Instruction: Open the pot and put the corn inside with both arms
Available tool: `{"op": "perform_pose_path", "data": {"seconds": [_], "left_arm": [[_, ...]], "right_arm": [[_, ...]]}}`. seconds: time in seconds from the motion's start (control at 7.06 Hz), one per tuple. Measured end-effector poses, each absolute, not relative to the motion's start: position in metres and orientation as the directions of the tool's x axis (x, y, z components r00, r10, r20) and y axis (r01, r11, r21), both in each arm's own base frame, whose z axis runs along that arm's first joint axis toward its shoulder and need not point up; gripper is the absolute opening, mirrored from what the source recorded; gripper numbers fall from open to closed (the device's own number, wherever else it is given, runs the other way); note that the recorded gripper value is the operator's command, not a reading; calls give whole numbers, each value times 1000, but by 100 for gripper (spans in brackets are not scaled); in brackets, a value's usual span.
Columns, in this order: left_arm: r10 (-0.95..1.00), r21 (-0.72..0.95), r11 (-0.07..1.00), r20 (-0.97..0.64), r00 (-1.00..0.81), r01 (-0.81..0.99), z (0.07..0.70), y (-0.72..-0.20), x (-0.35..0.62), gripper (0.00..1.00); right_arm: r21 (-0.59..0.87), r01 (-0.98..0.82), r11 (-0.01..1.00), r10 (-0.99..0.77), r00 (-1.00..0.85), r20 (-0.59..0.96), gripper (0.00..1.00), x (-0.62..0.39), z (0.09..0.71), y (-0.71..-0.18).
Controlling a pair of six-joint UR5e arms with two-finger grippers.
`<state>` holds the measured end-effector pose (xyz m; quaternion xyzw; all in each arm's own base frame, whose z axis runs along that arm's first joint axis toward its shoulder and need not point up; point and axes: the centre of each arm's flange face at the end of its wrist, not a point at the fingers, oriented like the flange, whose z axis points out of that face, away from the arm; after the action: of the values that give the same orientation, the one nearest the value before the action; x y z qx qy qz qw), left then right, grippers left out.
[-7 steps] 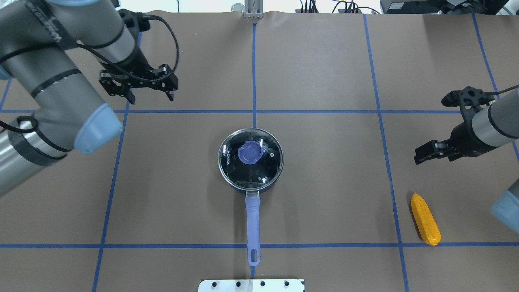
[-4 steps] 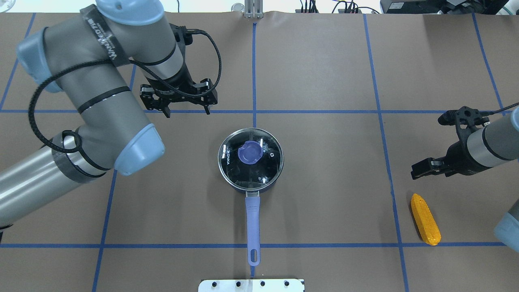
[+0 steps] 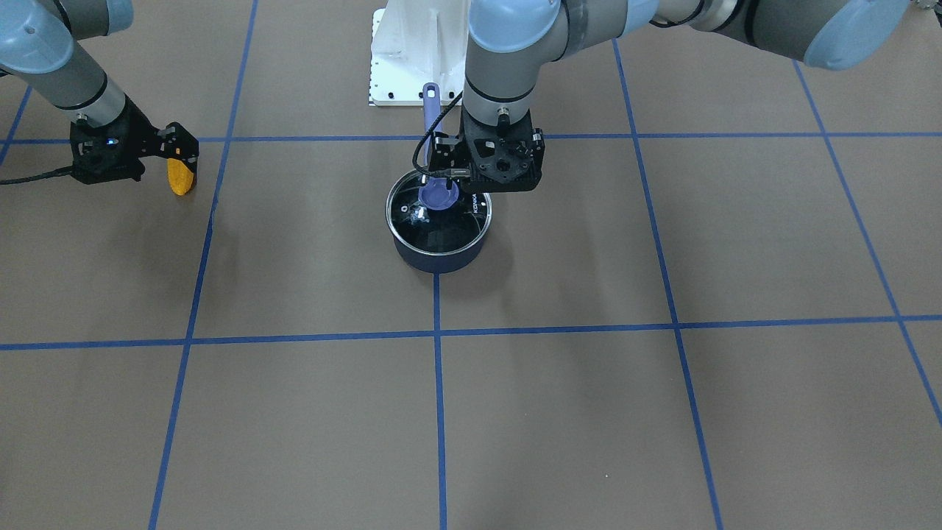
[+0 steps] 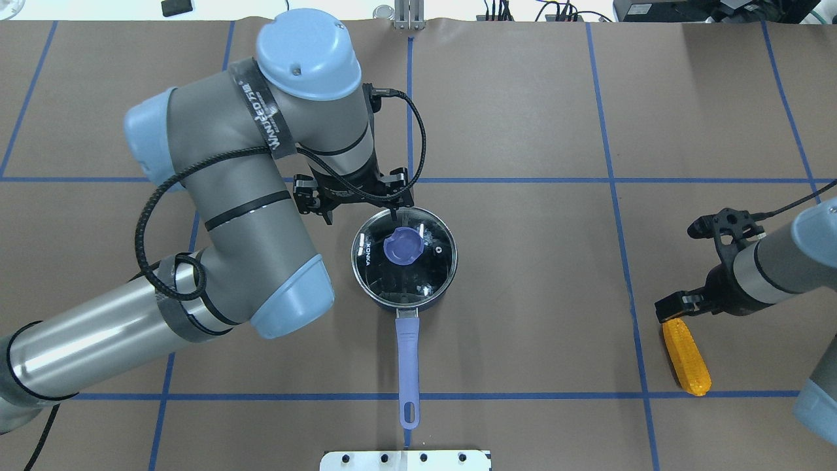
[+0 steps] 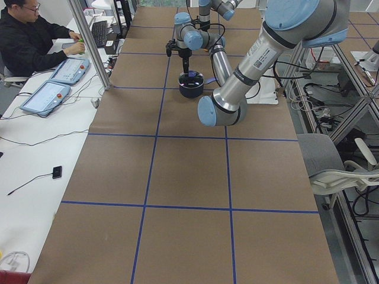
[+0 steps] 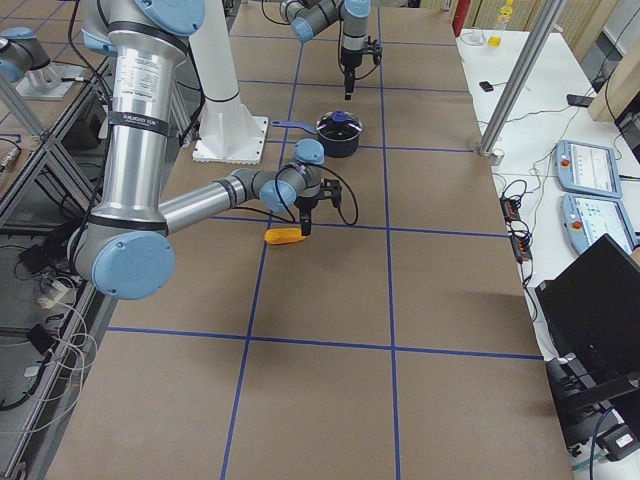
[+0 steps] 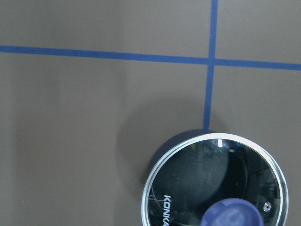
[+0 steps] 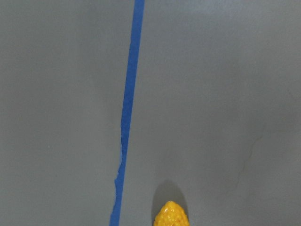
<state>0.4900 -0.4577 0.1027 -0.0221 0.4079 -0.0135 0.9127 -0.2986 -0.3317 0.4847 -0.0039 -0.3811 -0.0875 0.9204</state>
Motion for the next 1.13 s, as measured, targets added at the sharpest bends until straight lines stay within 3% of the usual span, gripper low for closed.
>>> {"op": "perform_pose_path", "data": {"seconds": [0.42, 0.99, 1.13], "left_arm": [[-32, -43, 999, -744, 667, -1, 99, -453, 502, 99], [-33, -47, 999, -737, 675, -2, 106, -454, 504, 99], [-33, -47, 999, -736, 676, -2, 107, -455, 504, 99]], "right_arm": [[75, 238, 968, -226, 707, 670, 92, -323, 496, -302], [69, 266, 961, -245, 712, 658, 68, -322, 505, -291], [66, 268, 961, -244, 715, 655, 68, -321, 507, -290]]}}
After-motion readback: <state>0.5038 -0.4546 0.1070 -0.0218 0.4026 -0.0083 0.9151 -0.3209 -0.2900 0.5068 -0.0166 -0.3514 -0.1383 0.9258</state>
